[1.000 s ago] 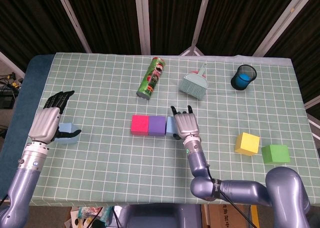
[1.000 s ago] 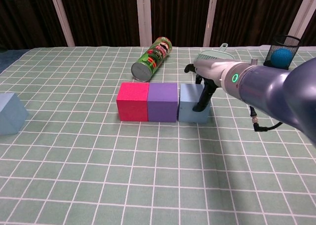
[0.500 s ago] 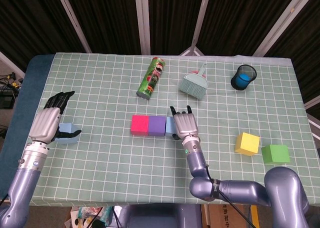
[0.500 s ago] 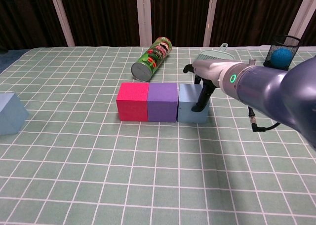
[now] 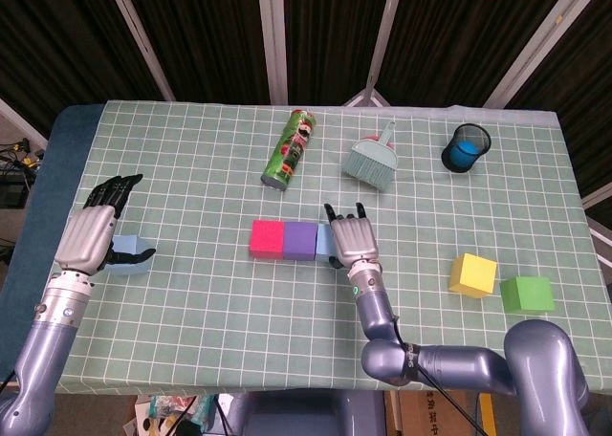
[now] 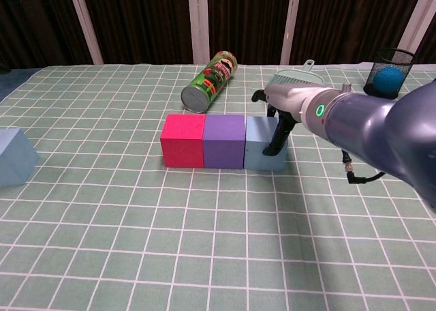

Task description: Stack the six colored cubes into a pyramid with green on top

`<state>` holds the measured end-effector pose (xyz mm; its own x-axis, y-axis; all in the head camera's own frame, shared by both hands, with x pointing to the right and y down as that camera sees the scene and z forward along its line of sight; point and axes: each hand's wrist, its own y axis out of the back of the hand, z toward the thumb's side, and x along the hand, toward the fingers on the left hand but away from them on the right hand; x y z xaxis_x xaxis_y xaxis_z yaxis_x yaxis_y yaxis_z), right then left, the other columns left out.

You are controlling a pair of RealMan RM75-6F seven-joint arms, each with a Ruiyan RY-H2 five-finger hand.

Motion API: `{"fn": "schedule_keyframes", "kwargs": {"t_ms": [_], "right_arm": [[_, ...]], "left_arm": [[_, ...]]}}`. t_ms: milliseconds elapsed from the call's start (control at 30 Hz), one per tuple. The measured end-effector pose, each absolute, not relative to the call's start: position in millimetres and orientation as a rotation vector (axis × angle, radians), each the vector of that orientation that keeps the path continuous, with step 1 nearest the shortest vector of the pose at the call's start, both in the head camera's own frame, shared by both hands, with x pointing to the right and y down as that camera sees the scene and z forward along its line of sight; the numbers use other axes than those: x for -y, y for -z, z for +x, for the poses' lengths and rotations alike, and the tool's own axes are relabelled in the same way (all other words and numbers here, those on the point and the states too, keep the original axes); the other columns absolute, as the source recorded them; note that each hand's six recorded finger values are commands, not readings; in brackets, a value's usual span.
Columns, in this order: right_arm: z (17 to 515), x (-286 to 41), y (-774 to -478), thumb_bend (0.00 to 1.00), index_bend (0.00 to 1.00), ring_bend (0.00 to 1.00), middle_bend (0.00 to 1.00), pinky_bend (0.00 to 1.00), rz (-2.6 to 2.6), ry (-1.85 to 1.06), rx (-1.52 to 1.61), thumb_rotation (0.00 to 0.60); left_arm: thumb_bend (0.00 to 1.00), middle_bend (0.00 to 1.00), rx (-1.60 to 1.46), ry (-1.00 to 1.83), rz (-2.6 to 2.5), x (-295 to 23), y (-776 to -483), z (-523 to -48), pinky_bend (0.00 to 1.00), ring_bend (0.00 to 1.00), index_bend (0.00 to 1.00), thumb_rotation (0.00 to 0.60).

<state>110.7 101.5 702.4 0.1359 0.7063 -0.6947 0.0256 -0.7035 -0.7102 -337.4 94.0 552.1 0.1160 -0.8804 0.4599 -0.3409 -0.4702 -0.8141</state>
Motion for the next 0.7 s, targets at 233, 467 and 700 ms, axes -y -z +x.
{"fn": "schedule_keyframes", "kwargs": {"t_ms": [233,467,700], "right_arm": [[108.7,-102.2,-703.2,0.30,0.00,0.29,0.44,0.06,-1.881,-1.609,0.700,0.600],[107.7,-106.0,-706.3,0.30,0.00,0.17,0.26,0.06,-1.895,-1.605,0.688,0.600],[107.6,-108.6,-707.5,0.30,0.00,0.05,0.03,0.04,-1.899,-1.617,0.670,0.600]], "left_arm": [[0.10,0.06,-1.182,1.349,-1.875,-94.0,-552.5,-337.7,0.03,0.01,0.00,0.600],[0.10,0.06,-1.188,1.352,-1.871,-93.1,-552.7,-339.0,0.03,0.01,0.00,0.600],[0.10,0.06,-1.186,1.352,-1.871,-93.2,-552.8,-338.9,0.03,0.01,0.00,0.600]]}}
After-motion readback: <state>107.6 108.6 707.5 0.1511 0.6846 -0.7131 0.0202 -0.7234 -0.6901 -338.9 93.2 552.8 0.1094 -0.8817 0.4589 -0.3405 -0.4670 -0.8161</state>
